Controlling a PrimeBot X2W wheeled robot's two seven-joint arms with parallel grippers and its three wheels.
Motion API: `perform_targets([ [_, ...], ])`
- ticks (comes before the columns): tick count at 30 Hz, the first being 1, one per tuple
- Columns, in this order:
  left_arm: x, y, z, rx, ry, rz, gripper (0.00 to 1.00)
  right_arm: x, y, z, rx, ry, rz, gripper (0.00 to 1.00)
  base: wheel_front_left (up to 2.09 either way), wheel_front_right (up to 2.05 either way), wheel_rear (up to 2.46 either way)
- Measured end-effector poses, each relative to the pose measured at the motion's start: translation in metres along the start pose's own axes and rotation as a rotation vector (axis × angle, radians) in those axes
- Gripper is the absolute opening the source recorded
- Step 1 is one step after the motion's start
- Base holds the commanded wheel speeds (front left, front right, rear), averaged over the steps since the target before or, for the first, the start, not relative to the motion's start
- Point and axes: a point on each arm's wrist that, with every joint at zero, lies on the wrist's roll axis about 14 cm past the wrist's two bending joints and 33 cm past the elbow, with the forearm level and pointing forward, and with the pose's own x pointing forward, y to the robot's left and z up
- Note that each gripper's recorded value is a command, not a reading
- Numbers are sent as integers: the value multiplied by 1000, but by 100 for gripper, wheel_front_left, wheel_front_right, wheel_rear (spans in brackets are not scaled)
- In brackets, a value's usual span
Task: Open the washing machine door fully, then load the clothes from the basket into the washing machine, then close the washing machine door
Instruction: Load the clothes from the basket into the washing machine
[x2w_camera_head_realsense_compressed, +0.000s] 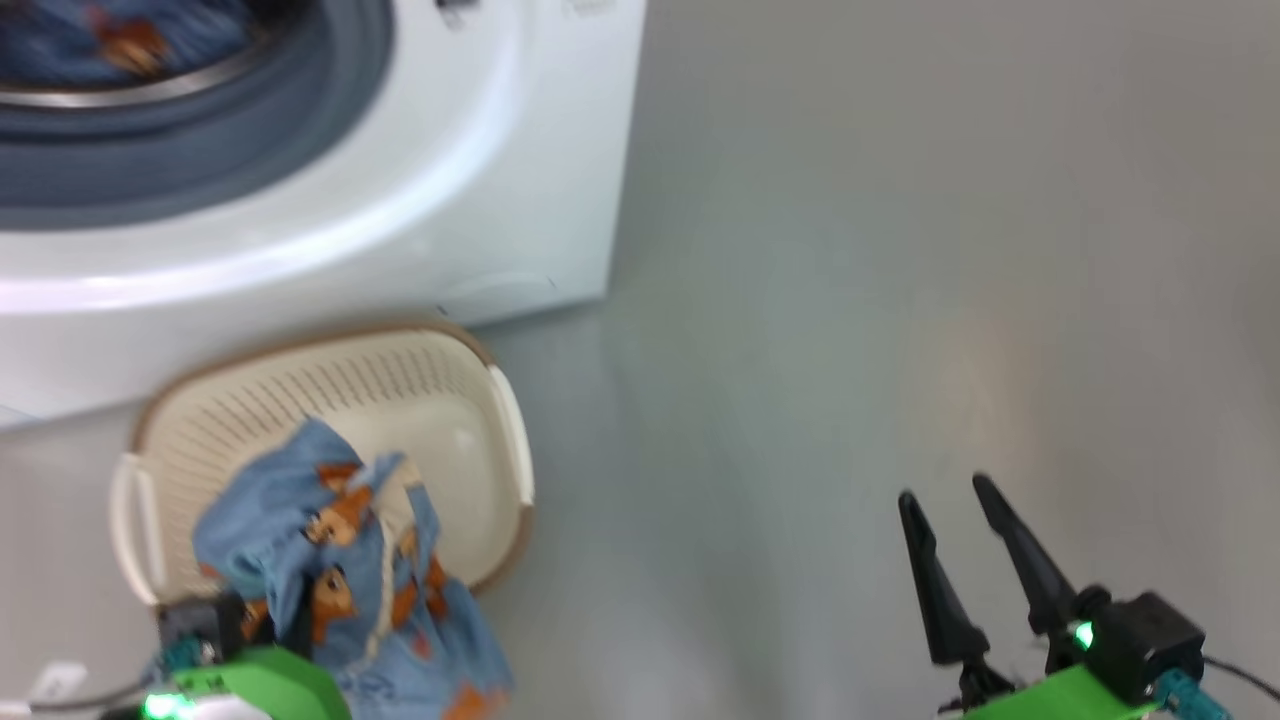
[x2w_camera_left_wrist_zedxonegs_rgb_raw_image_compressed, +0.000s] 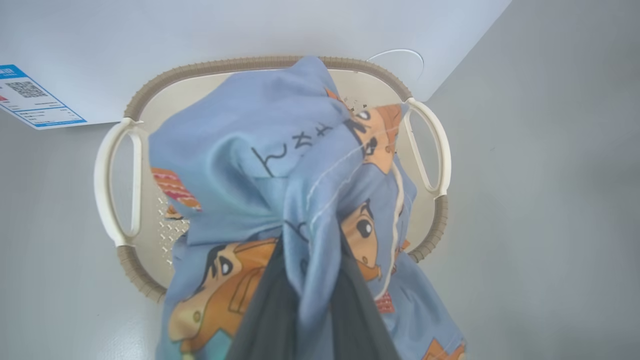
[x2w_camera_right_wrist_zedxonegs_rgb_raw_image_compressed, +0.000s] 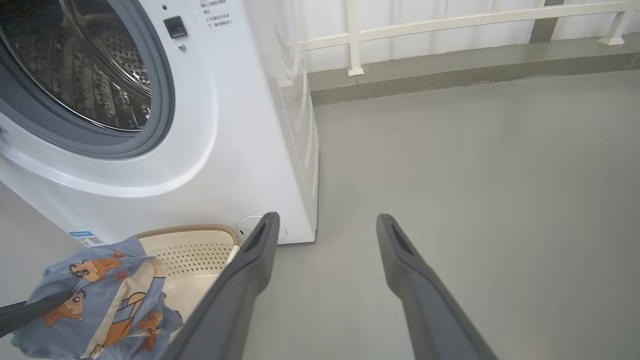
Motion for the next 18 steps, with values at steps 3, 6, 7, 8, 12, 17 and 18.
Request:
perform_targets([
  [3,-28,-1,11,-4,-62,29,0,-13,9,7,1,-21,28,100,0,0,0],
  [6,-56,-2,23,2,-135,52,0,-25,17,16,4,-50,54,100,0,0,0],
  [7,-66,-2,27,2,-160,57,0,-28,20,20,6,-64,65,100,0,0,0],
  [8,-75,-2,32,3,-187,68,0,-31,23,22,7,-74,76,100,0,0,0],
  [12,-111,7,53,6,-309,121,0,-40,38,36,10,-123,129,100,0,0,0],
  [17,-155,15,68,10,-438,185,0,-48,55,48,11,-169,189,100,0,0,0],
  [18,-163,15,67,11,-452,192,0,-49,57,50,10,-175,198,100,0,0,0],
])
